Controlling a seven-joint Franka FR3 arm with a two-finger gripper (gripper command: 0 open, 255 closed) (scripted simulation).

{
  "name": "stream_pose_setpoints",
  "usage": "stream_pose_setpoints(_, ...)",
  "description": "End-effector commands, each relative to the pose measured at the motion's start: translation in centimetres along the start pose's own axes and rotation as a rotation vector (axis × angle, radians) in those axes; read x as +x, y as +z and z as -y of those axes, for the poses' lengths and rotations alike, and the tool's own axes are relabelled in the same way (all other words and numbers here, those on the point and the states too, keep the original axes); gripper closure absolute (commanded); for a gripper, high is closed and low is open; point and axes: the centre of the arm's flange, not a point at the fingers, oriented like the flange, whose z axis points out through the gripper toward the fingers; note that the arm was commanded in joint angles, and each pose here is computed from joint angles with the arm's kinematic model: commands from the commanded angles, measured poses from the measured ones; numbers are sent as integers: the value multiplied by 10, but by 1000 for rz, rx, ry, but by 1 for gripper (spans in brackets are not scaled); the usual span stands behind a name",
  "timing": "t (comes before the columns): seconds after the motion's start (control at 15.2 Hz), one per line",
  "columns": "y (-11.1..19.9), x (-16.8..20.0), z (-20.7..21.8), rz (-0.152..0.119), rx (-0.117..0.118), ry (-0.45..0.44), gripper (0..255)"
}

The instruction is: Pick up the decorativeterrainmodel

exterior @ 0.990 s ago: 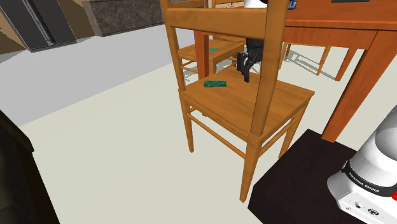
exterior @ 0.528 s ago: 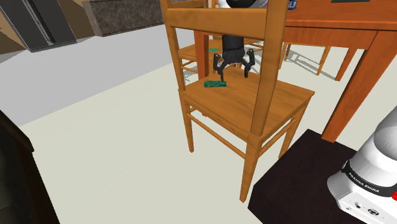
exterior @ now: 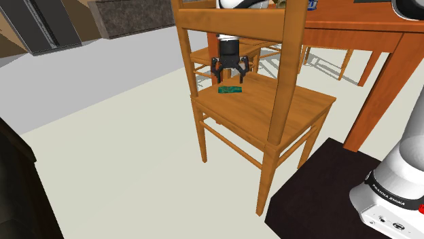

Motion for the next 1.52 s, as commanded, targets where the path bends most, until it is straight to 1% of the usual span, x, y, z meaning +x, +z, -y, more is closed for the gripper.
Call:
stream_pose_setpoints(0.0,2,18,18,12,16,85,0)
stream_pose_setpoints(0.2,4,49,40,30,40,200,0)
stream_pose_setpoints(0.66,40,57,42,30,40,200,0)
stream_pose_setpoints(0.79,43,58,42,29,40,200,0)
stream_pose_setpoints(0.86,44,57,42,29,40,200,255)
stream_pose_setpoints(1.45,43,58,42,29,40,200,255)
